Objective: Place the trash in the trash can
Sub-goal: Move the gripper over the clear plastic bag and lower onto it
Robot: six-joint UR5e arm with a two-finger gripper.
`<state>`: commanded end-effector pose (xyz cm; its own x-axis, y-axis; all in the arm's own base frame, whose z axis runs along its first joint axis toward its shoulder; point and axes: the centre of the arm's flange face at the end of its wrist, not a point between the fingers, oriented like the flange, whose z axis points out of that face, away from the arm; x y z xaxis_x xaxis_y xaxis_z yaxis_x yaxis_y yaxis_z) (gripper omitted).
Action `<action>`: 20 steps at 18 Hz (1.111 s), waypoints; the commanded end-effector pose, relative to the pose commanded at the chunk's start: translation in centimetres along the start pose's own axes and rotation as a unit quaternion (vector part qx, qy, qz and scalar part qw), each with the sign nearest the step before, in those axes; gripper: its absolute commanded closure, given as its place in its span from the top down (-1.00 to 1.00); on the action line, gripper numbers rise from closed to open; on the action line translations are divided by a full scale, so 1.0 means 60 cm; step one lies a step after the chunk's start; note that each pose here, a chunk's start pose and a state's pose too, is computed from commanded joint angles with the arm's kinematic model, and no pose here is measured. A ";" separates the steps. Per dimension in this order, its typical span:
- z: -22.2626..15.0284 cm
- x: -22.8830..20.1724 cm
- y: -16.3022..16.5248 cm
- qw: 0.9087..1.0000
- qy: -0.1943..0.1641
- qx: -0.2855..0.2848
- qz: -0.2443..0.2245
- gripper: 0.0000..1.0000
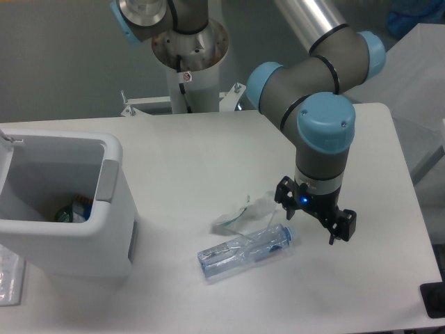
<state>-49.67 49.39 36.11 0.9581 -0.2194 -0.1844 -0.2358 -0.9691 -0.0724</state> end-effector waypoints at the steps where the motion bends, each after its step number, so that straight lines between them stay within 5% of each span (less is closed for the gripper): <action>1: -0.001 -0.001 0.000 1.000 -0.001 0.001 0.000 1.00; 8: 0.035 0.043 -0.006 0.999 0.028 -0.004 -0.034 1.00; 14: 0.090 0.166 -0.019 0.996 0.063 -0.028 -0.061 1.00; 17: 0.135 0.235 -0.015 0.997 0.026 -0.065 -0.041 1.00; 20: 0.154 0.269 -0.032 0.996 0.026 -0.078 -0.026 1.00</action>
<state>-35.25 48.76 24.20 0.9763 -0.1710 -0.1324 -0.1625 -0.9840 0.0728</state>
